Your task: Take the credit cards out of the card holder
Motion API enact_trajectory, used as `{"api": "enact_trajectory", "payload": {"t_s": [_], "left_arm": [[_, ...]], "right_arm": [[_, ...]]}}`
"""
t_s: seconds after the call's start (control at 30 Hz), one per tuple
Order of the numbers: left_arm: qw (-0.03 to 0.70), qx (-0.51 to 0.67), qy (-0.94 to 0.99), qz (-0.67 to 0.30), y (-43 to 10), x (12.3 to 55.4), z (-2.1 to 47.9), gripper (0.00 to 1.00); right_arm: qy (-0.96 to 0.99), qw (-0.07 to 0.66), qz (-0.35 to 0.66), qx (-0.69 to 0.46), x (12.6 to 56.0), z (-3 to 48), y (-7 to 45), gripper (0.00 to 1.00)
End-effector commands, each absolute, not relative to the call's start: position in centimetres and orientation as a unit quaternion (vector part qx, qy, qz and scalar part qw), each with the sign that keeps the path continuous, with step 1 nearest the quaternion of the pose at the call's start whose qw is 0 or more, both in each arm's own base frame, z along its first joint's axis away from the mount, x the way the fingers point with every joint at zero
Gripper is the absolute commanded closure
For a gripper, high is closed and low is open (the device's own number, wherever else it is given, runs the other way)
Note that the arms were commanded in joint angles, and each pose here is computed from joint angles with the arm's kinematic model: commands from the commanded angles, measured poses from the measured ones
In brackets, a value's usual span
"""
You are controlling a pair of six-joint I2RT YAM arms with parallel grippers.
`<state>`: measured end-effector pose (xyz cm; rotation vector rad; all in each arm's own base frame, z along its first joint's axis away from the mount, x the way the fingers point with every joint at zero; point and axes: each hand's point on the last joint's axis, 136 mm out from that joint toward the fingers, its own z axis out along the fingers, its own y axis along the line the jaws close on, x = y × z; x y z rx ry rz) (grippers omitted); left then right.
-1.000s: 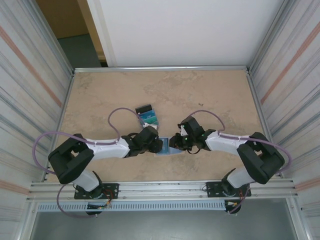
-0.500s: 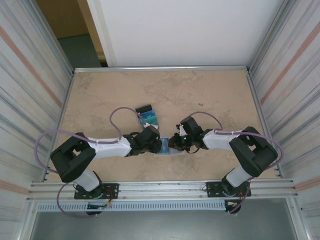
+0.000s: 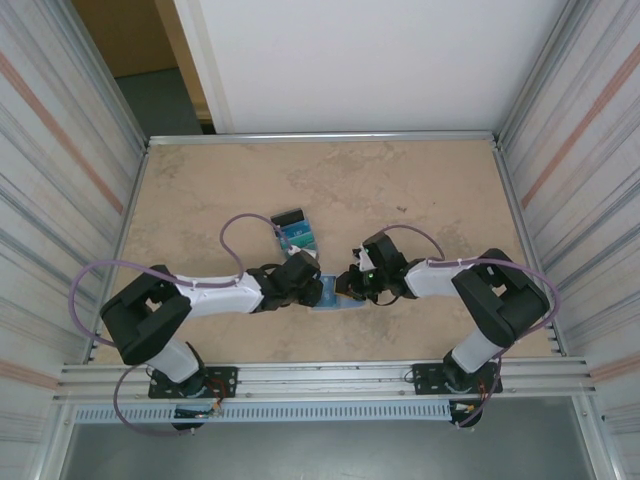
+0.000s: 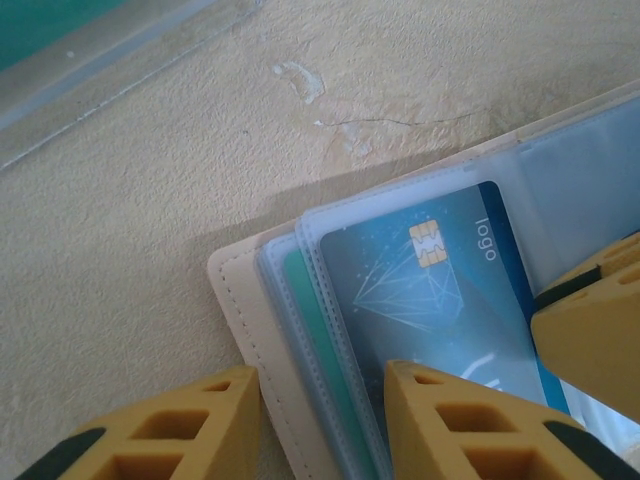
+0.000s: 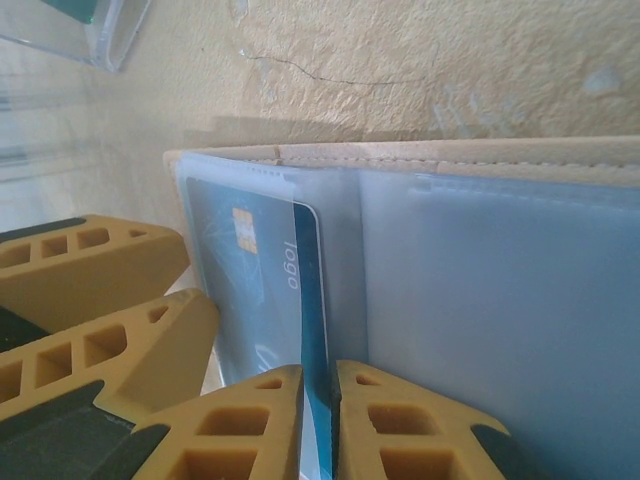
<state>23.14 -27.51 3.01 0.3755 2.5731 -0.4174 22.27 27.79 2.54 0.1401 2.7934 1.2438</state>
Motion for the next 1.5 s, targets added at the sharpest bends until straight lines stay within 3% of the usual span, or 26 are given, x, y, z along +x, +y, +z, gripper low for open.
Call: {"api": "enact_trajectory", "payload": {"t_s": [0.0,0.23,0.7,1.23,1.47], "left_arm": [[0.230,0.148,0.953,-0.132,-26.9,22.2,2.1,0.62],[0.229,0.150,0.952,-0.136,-27.1,21.9,2.2,0.62],[0.229,0.155,0.950,-0.144,-27.9,21.7,2.4,0.62],[0.238,0.148,0.950,-0.139,-27.5,21.8,2.9,0.60],[0.241,0.146,0.950,-0.131,-27.1,22.0,3.0,0.58]], "right_arm": [[0.906,0.029,0.418,0.055,22.2,2.3,28.0,0.84],[0.914,0.020,0.401,0.063,21.9,1.2,27.5,0.84],[0.878,0.020,0.473,0.065,22.3,2.7,28.8,0.85],[0.886,0.026,0.458,0.063,22.4,2.4,28.1,1.00],[0.912,0.040,0.406,0.050,22.6,2.2,26.7,1.00]]}}
